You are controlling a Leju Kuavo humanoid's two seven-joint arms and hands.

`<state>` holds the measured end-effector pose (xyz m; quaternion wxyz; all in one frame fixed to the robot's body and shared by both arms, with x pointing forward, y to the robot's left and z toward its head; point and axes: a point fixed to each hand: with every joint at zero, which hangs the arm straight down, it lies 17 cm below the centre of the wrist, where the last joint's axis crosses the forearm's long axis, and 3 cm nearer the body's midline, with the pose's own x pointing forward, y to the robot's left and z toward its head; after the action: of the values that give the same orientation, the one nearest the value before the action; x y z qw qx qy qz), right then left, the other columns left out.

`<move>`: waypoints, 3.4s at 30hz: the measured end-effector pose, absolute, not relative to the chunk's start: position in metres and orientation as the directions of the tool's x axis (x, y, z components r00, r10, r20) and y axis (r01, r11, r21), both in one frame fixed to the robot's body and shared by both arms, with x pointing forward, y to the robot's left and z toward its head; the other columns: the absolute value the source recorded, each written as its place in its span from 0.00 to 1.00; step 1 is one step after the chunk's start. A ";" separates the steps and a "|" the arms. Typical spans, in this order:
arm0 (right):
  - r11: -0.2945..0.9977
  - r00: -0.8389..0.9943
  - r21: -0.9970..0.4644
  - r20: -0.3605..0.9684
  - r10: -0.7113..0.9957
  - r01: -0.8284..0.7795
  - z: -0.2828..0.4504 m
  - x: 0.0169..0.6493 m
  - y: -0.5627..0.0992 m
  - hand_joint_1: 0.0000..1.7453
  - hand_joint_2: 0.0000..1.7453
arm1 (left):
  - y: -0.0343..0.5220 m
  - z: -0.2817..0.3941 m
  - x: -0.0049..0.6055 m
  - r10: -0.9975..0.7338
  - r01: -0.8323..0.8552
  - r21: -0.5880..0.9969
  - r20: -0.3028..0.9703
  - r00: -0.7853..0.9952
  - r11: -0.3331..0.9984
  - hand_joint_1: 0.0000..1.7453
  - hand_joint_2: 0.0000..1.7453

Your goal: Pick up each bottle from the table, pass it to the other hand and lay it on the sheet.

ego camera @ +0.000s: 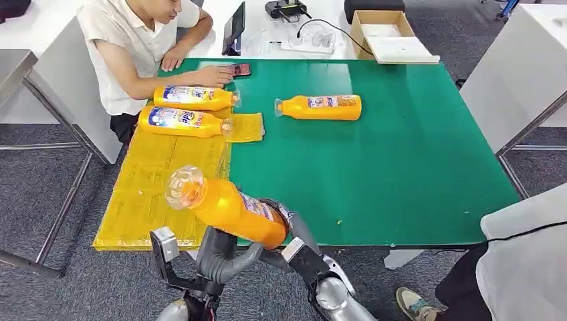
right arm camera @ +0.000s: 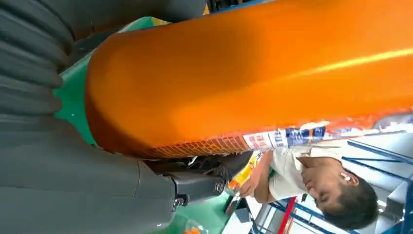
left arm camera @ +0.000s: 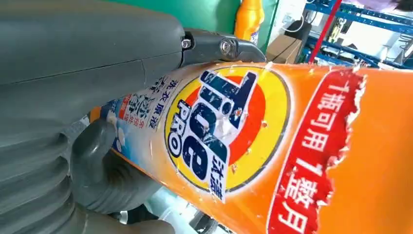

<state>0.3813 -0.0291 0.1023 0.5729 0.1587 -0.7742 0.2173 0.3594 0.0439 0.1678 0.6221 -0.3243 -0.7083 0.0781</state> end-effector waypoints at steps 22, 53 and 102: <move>0.776 -0.277 -0.205 0.960 0.040 -0.596 0.087 0.375 0.004 0.00 1.00 | 0.066 0.175 0.373 0.453 0.236 -0.410 0.875 -0.172 0.881 1.00 1.00; 0.917 -0.418 0.181 0.908 -0.017 0.356 0.143 0.379 -0.291 0.00 0.00 | 0.235 0.149 0.437 -0.392 -0.325 0.300 0.879 -0.270 0.897 1.00 1.00; 0.948 -0.271 0.223 0.949 -0.159 0.226 0.084 0.405 -0.221 0.00 0.00 | 0.201 0.034 0.544 -0.913 0.177 0.915 0.386 -0.131 0.362 0.00 1.00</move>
<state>0.4053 -0.2207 0.0838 0.6036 -0.0213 -0.7809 -0.1594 0.5444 0.2009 0.0342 0.5800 0.3136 -0.5869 -0.4700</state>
